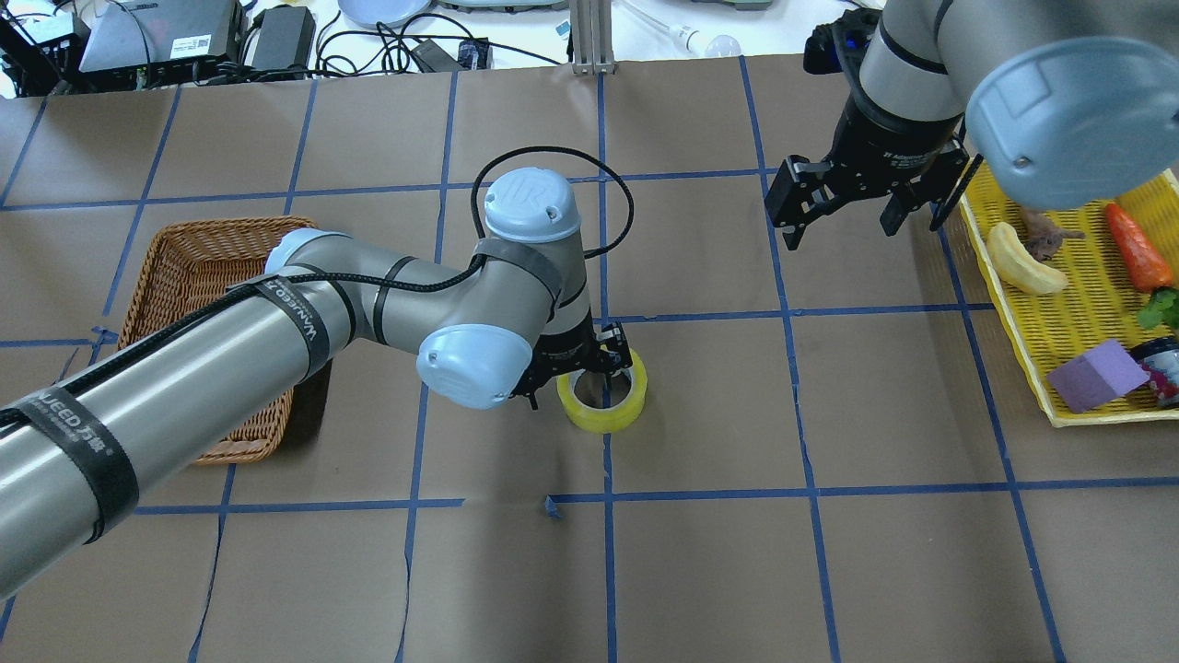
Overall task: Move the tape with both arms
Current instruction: 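Reach the left gripper to the tape roll while the right arm withdraws, then grasp the tape roll rim with the left gripper and lift it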
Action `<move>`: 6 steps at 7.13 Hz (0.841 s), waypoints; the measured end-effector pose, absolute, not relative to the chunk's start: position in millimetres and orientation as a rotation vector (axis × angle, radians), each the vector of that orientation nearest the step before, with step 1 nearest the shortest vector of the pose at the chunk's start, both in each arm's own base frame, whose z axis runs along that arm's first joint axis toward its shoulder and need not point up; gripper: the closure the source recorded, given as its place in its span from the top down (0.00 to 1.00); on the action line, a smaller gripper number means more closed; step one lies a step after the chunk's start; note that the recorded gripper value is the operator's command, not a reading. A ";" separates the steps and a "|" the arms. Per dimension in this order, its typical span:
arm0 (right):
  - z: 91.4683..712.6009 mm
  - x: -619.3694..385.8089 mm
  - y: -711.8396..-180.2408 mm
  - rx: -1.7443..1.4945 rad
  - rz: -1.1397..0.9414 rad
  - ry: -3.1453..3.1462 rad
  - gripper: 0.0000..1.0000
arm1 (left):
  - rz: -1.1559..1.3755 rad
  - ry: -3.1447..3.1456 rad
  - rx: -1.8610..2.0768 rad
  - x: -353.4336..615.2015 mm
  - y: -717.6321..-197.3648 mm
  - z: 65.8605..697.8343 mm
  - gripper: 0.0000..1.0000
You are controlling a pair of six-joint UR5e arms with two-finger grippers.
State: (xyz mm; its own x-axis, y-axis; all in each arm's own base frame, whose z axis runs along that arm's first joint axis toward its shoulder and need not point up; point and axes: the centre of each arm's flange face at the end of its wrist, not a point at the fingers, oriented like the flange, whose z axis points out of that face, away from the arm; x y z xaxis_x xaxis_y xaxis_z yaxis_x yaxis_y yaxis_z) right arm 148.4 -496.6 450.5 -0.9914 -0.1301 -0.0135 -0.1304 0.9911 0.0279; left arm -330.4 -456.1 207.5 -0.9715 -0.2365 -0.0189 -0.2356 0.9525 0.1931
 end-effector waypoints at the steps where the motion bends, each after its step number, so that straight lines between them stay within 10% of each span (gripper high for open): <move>1: 450.0 148.8 -496.8 -0.206 0.046 3.121 1.00 | -0.313 -3.100 0.374 -330.4 -453.0 201.9 0.35; 2: 448.0 148.9 -497.5 -0.206 0.049 3.120 1.00 | -0.313 -3.101 0.375 -330.2 -452.2 199.7 0.00; 6: 448.9 148.4 -496.4 -0.206 0.049 3.123 1.00 | -0.266 -3.098 0.383 -326.5 -462.9 207.9 0.00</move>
State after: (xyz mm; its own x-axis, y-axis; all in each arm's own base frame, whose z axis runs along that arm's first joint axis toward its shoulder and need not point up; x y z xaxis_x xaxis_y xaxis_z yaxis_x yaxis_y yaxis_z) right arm 148.4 -496.4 448.9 -0.9912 -0.1313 -0.0135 -0.1317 0.9908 0.0306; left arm -326.5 -462.9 207.9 -0.9701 -0.2423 -0.0122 -0.2409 0.9557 0.1690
